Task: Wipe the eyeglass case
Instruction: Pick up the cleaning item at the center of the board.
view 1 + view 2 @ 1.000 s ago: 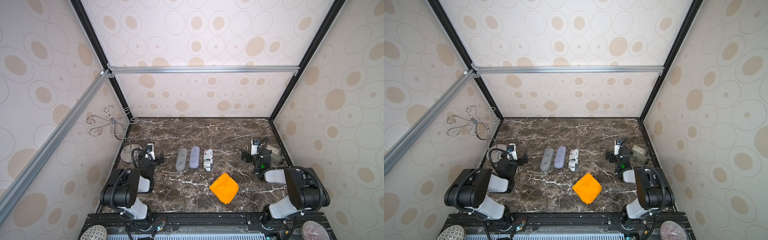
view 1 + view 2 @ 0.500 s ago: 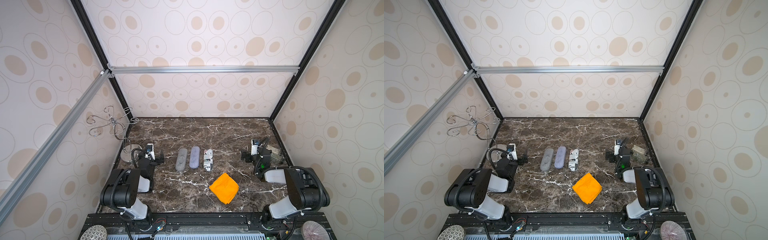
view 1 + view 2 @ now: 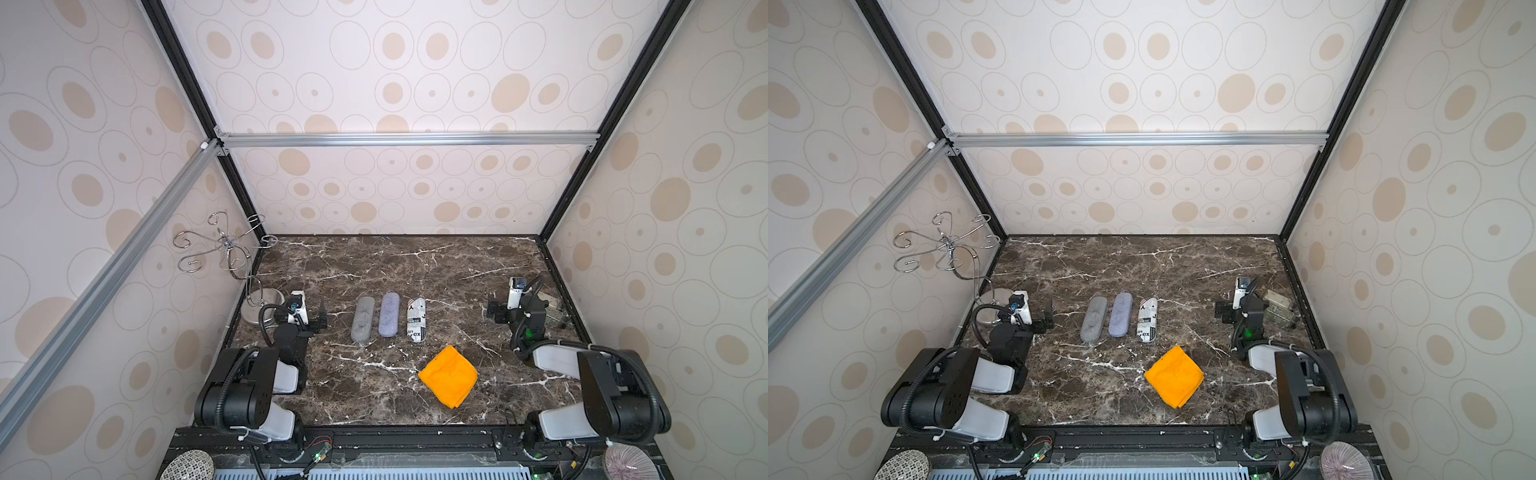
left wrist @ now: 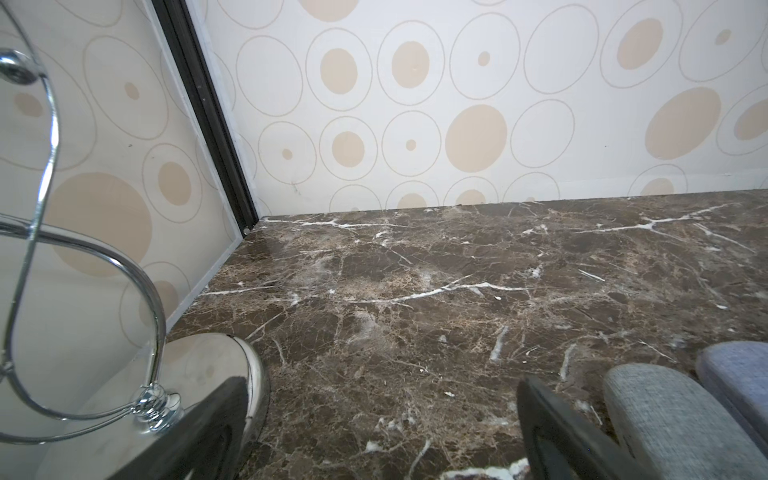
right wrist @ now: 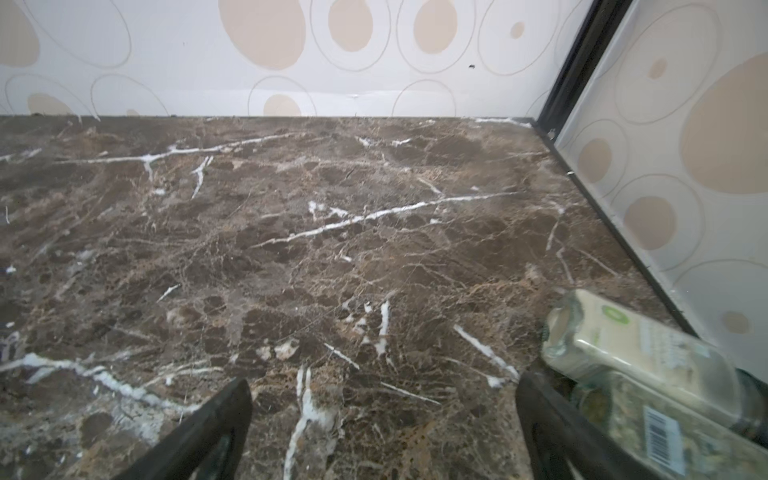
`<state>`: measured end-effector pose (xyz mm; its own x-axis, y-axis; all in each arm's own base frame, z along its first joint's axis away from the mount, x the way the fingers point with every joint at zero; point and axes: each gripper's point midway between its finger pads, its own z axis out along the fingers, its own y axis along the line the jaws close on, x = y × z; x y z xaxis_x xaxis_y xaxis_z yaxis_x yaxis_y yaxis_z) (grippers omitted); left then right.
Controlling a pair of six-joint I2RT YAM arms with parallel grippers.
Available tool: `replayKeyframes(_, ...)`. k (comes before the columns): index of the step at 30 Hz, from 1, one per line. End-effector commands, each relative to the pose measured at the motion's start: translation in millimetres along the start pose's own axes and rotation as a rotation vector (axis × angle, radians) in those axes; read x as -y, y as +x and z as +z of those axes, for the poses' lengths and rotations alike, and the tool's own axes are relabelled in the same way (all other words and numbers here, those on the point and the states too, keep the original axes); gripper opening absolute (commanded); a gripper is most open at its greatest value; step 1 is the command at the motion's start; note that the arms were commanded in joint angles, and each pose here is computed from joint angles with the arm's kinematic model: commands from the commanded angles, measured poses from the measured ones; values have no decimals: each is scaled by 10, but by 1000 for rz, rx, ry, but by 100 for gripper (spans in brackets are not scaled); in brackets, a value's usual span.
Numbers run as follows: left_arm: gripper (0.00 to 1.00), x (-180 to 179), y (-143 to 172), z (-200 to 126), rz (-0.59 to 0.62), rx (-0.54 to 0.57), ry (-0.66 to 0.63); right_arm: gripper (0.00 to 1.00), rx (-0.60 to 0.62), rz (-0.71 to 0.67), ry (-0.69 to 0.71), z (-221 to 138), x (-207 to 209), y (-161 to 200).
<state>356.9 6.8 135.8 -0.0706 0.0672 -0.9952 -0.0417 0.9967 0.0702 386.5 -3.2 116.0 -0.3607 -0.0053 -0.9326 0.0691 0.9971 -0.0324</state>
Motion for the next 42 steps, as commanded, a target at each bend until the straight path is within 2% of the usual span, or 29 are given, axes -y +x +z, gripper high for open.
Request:
replayKeyframes(1, 100, -28, -195, -26, -1, 47, -24, 100, -14, 34, 58, -92, 121, -142)
replayKeyframes(8, 100, 3, -371, 26, -92, -57, -34, 100, -41, 166, 28, -307, 11, -463)
replayKeyframes(11, 100, 77, -483, -8, -167, -77, -11, 100, -114, 191, 30, -413, -90, -484)
replayKeyframes(17, 100, 350, -691, -181, -293, -84, 102, 100, -212, 116, 2, -655, -440, -493)
replayKeyframes(18, 100, 393, -720, -221, -312, -90, 120, 100, -240, 82, -27, -746, -596, -480)
replayKeyframes(22, 100, 579, -912, -390, -375, -74, 217, 100, -359, 41, -76, -946, -762, -394)
replayKeyframes(24, 100, 673, -988, -468, -381, -73, 260, 100, -391, 39, -110, -1045, -839, -372)
replayKeyframes(27, 100, 808, -1064, -588, -376, -72, 316, 100, -372, 28, -165, -1182, -964, -413)
replayKeyframes(34, 100, 1107, -1032, -782, -378, -133, 430, 100, -369, 24, -274, -1426, -1145, -456)
replayKeyframes(42, 100, 1472, -1039, -875, -361, -152, 528, 100, -419, 16, -384, -1471, -1306, -208)
